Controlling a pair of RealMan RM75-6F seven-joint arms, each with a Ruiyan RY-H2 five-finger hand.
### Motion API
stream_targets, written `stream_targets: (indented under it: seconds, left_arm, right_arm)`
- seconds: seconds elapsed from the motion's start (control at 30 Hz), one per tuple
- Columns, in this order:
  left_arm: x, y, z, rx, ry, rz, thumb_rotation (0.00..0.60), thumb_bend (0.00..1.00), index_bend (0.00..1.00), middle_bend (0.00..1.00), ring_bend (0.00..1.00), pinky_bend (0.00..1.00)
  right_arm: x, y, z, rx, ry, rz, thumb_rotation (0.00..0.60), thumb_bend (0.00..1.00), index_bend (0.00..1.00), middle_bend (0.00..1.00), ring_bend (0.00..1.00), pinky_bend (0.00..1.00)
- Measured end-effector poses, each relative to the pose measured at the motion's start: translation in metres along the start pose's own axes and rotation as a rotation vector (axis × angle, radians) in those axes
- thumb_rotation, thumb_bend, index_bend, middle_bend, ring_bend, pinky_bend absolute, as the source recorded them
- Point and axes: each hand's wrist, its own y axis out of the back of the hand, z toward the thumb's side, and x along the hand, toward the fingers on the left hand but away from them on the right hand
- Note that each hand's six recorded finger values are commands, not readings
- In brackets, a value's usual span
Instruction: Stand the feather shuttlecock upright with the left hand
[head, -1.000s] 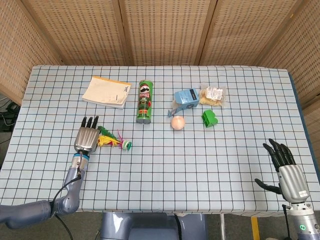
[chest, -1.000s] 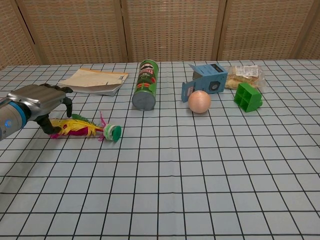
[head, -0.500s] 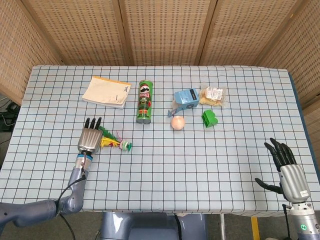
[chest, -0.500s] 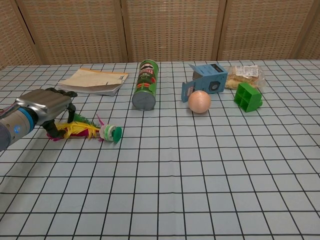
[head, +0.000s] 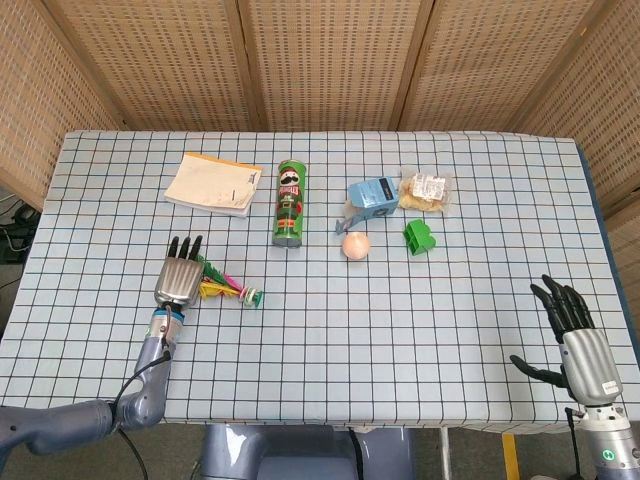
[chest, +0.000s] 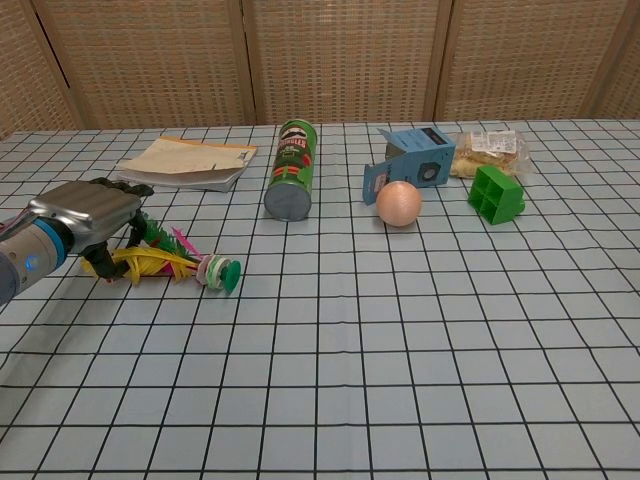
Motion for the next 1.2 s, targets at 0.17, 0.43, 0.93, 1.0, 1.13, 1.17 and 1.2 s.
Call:
stream_targets:
  seconds: [0.17,0.43,0.93,1.0,1.13,1.17,1.2]
  left_arm:
    - [-0.001,0.005,-0.001,-0.012,-0.005,0.017,0.600,0.59,0.69,0.00,0.00,0.00]
    - [-0.006,0.022,-0.005,-0.020,-0.013,0.054,0.600,0.61,0.72,0.00,0.00,0.00]
    - [-0.021,0.088,-0.017,0.119,-0.025,0.231,0.600,0.61,0.73,0.00,0.00,0.00]
    - [-0.024,0.096,-0.017,0.151,-0.026,0.255,0.600,0.61,0.73,0.00,0.00,0.00]
    - [-0.028,0.107,-0.015,0.236,-0.032,0.304,0.600,0.61,0.73,0.00,0.00,0.00]
    - [-0.030,0.110,-0.014,0.268,-0.035,0.323,0.600,0.61,0.73,0.00,0.00,0.00]
    - [-0.031,0.112,-0.013,0.291,-0.039,0.337,0.600,0.61,0.73,0.00,0.00,0.00]
  right_arm:
    - [0.000,0.000,0.000,-0.001,-0.001,-0.001,0.600,0.06,0.11,0.00,0.00,0.01]
    - [0.000,0.001,0.001,-0.004,0.003,-0.003,0.600,0.06,0.11,0.00,0.00,0.01]
    - [0.000,0.003,0.001,-0.013,0.004,-0.009,0.600,0.06,0.11,0.00,0.00,0.01]
    - [0.000,0.003,0.002,-0.015,0.005,-0.011,0.600,0.06,0.11,0.00,0.00,0.01]
    - [0.001,0.004,0.001,-0.022,0.005,-0.013,0.600,0.06,0.11,0.00,0.00,0.01]
    - [0.000,0.005,0.001,-0.024,0.004,-0.014,0.600,0.06,0.11,0.00,0.00,0.01]
    - [0.000,0.005,0.001,-0.025,0.004,-0.014,0.600,0.06,0.11,0.00,0.00,0.01]
